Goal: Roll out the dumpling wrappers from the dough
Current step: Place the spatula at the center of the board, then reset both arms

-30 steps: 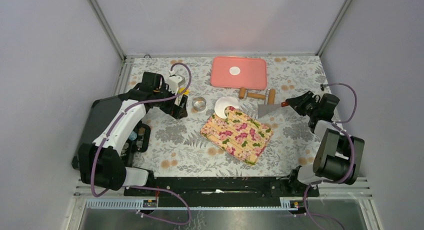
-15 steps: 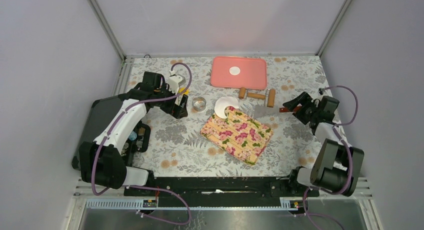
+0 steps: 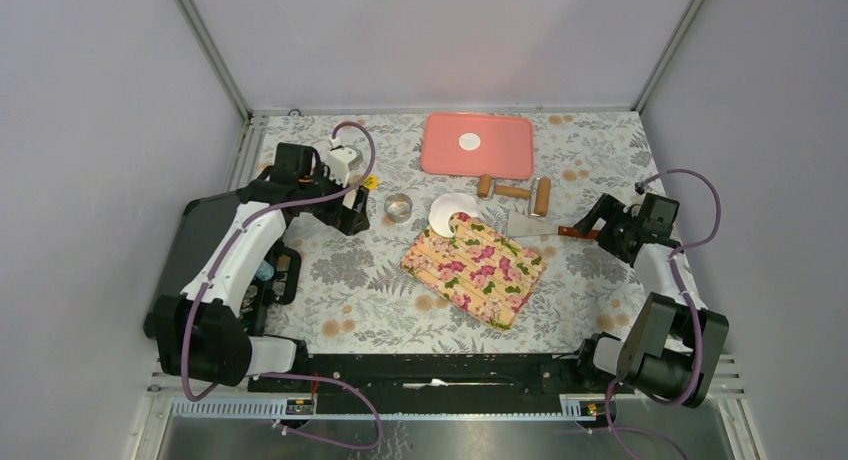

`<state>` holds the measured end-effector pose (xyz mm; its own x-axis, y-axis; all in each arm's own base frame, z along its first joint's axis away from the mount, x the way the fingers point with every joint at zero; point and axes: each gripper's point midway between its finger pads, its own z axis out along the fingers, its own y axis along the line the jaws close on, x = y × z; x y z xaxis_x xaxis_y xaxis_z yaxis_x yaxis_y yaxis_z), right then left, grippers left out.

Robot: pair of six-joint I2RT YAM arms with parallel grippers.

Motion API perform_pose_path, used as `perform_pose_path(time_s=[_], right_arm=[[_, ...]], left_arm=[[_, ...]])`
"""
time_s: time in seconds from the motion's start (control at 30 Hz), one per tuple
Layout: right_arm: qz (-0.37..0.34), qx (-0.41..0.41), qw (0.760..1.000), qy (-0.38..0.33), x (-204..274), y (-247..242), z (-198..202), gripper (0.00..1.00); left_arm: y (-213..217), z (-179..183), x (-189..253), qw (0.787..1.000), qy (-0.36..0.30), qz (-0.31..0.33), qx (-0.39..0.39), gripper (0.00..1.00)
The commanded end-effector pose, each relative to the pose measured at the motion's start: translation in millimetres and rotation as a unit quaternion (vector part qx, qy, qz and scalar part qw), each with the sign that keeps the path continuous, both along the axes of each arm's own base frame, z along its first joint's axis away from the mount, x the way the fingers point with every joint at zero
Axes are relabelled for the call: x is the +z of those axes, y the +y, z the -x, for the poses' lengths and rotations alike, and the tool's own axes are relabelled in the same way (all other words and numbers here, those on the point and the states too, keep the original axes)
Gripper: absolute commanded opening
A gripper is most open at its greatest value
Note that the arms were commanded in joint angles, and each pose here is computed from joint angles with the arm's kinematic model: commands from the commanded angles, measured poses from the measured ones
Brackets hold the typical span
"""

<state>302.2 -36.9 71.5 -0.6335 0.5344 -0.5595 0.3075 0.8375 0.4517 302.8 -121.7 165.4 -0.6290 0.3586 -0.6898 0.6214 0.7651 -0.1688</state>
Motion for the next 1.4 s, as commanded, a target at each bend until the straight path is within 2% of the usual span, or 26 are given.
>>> perform_pose_path(time_s=[0.0,0.13,0.2,0.23,0.3,0.4,0.53,0.67,0.83,0.93,1.07,1.37], right_arm=[[0.061,0.013,0.998,-0.008,28,-14,-2,0.99],[0.097,0.051,0.991,-0.072,85,-13,-9,1.00],[0.088,0.133,0.982,-0.103,117,10,-4,0.99],[0.077,0.193,0.969,-0.135,137,28,-3,1.00],[0.037,0.279,0.948,-0.147,162,57,17,1.00],[0.010,0.381,0.905,-0.187,199,88,48,1.00],[0.031,0.492,0.826,-0.272,231,124,105,1.00],[0.094,0.542,0.768,-0.329,239,146,159,1.00],[0.194,0.548,0.698,-0.418,247,174,220,1.00],[0.116,0.537,0.717,-0.430,267,190,238,1.00],[0.014,0.540,0.701,-0.466,276,208,257,1.00],[-0.039,0.532,0.698,-0.478,264,208,250,1.00]], left_arm=[[11,-2,27,0.999,-0.042,-0.007,0.002,0.99],[28,5,49,0.996,-0.079,-0.032,0.026,0.99],[35,13,67,0.992,-0.107,-0.034,0.050,0.99],[37,17,74,0.991,-0.116,-0.030,0.062,0.99],[36,29,87,0.989,-0.133,-0.016,0.067,0.99],[23,55,99,0.989,-0.146,0.019,0.029,0.99],[1,100,107,0.982,-0.164,0.064,-0.065,0.99],[-3,126,113,0.973,-0.195,0.067,-0.107,0.99],[-3,144,117,0.967,-0.215,0.070,-0.119,0.99],[-4,153,109,0.968,-0.202,0.069,-0.135,0.99],[-13,163,93,0.964,-0.179,0.087,-0.175,0.99],[-19,170,82,0.958,-0.172,0.106,-0.206,0.99]])
